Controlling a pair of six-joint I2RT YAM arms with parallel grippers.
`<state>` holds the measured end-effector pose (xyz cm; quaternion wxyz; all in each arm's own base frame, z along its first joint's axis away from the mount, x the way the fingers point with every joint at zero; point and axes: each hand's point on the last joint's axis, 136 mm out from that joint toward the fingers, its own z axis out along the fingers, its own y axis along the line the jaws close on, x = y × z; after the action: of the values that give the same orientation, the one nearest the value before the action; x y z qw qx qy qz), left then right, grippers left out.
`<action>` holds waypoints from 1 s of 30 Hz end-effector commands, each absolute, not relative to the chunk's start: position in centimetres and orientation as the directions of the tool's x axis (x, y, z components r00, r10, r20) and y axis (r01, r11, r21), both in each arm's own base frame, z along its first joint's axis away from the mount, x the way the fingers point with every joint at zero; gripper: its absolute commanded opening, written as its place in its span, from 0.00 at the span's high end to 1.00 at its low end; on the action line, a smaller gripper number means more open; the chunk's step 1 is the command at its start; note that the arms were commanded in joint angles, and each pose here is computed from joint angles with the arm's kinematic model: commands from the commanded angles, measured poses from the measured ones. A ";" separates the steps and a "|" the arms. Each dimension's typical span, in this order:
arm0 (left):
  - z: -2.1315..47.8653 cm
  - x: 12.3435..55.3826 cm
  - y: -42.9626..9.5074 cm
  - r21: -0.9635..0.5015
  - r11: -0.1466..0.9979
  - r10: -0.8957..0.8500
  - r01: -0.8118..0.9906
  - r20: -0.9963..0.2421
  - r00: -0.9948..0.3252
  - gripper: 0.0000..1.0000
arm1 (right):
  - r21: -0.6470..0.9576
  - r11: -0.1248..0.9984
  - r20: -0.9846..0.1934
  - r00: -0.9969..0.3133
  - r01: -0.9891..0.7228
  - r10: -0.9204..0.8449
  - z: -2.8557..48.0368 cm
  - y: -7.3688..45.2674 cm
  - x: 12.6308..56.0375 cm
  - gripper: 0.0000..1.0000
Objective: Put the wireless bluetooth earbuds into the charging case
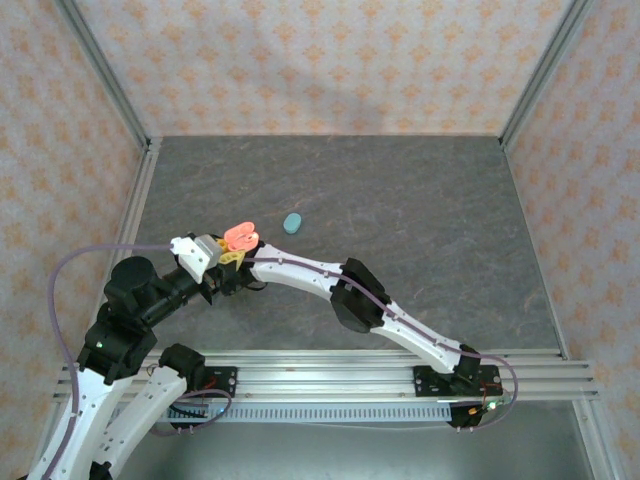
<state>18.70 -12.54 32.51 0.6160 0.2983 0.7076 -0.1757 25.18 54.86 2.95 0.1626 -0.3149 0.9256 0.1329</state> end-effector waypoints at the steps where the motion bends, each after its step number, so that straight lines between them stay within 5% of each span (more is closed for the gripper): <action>1: 32.8 19.1 -12.3 0.109 0.775 0.188 0.622 -0.980 -0.062 1.00 | 0.012 0.849 -0.285 -0.815 -0.529 -0.504 1.1 50.1 26.4 0.70; 11: 32.7 19.4 -12.8 0.068 0.772 0.154 0.632 -0.985 -0.082 1.00 | -0.069 0.951 -0.296 -0.905 -0.300 -0.307 2.7 40.3 30.0 0.77; 24: 32.0 20.3 -13.5 0.014 0.764 0.117 0.645 -0.986 -0.118 1.00 | 0.093 0.986 -0.229 -0.961 0.140 0.158 1.6 25.3 28.0 0.76; 30: 31.9 21.3 -14.1 -0.007 0.756 0.108 0.654 -0.985 -0.135 1.00 | 0.196 0.959 -0.173 -0.955 0.205 0.240 2.0 25.5 27.4 0.62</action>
<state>20.91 -13.53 30.68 0.5855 0.2664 0.7360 -0.2110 28.10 24.80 2.13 0.1156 0.0901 0.9874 0.0603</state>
